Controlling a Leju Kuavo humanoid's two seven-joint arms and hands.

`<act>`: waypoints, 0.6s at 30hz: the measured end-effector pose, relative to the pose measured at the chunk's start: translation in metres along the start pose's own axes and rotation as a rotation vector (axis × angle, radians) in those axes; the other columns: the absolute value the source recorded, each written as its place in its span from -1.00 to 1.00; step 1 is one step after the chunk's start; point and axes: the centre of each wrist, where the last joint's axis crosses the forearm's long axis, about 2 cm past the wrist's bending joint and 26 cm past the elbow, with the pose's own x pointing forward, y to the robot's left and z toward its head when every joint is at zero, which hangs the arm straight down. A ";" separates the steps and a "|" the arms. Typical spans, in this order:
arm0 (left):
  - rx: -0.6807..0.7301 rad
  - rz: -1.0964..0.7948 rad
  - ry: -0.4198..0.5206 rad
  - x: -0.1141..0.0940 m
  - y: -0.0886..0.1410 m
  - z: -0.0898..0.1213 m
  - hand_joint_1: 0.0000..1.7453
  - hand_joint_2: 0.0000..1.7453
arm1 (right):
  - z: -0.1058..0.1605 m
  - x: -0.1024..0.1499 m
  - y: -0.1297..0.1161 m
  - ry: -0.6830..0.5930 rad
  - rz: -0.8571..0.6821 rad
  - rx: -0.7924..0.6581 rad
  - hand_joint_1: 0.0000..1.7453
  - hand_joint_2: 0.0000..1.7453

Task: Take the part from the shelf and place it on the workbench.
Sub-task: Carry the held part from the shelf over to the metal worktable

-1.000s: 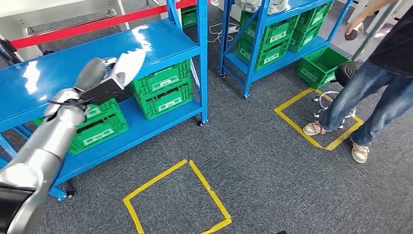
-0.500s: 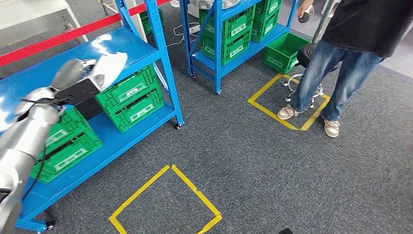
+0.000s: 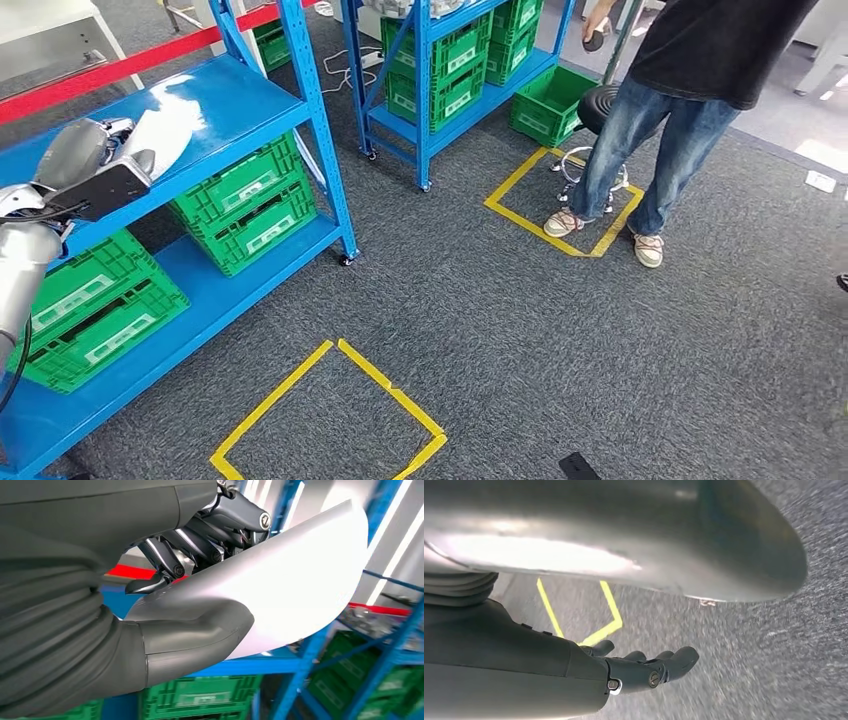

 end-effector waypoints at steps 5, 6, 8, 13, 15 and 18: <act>0.020 0.002 -0.141 0.076 -0.019 -0.066 1.00 1.00 | 0.002 -0.013 0.005 -0.035 -0.106 -0.028 -1.00 -1.00; 0.024 0.003 -0.164 0.090 -0.020 -0.076 1.00 1.00 | 0.002 -0.014 0.005 -0.036 -0.119 -0.031 -1.00 -1.00; 0.027 0.006 -0.201 0.111 -0.021 -0.090 1.00 1.00 | 0.002 -0.016 0.006 -0.030 -0.135 -0.032 -1.00 -1.00; 0.019 0.015 -0.230 0.127 -0.022 -0.101 1.00 1.00 | 0.003 -0.018 0.007 -0.010 -0.165 -0.036 -1.00 -1.00; 0.014 0.019 -0.242 0.131 -0.024 -0.104 1.00 1.00 | 0.003 -0.018 0.007 -0.003 -0.184 -0.042 -1.00 -1.00; 0.018 0.016 -0.267 0.141 -0.021 -0.109 1.00 1.00 | 0.003 -0.019 0.006 0.003 -0.216 -0.052 -1.00 -1.00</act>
